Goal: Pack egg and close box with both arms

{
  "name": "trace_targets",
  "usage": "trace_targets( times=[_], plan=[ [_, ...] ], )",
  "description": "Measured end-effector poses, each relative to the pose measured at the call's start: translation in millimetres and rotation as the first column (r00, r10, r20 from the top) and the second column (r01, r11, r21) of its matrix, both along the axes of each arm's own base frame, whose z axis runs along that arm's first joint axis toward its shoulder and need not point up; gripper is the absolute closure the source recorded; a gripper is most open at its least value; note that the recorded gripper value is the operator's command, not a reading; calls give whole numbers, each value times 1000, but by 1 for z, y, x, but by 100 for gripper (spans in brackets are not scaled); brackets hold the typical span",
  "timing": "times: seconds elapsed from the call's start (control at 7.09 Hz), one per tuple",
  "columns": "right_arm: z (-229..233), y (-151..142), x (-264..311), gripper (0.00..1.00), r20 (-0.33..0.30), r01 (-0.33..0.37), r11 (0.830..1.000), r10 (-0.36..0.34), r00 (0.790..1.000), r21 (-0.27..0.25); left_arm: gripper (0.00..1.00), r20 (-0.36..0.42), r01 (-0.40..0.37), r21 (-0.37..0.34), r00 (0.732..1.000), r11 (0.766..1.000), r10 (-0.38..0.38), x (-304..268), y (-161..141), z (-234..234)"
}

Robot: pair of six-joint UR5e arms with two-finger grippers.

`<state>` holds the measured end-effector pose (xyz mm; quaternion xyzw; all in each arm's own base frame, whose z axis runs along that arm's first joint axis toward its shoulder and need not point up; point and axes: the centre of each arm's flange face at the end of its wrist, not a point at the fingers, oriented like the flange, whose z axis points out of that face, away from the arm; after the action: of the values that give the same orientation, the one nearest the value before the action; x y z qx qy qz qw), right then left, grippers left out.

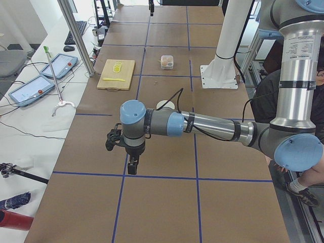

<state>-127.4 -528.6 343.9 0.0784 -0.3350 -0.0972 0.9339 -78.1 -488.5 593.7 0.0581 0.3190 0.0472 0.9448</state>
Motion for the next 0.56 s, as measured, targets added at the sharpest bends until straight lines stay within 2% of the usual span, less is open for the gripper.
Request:
trace_targets(
  times=[0.28,0.42,0.56],
  plan=[
    [81,-2,93,0,-10,73,997,-73,997,8,0,14,-106,67,994,992,106,-1,4,6],
    [124,11,124,0,-14,82,996,-82,996,-27,0,21,-152,93,988,984,151,-1,8,9],
    [166,30,140,0,-18,78,993,-80,997,-87,0,24,-179,103,984,978,178,0,11,13]
  ],
)
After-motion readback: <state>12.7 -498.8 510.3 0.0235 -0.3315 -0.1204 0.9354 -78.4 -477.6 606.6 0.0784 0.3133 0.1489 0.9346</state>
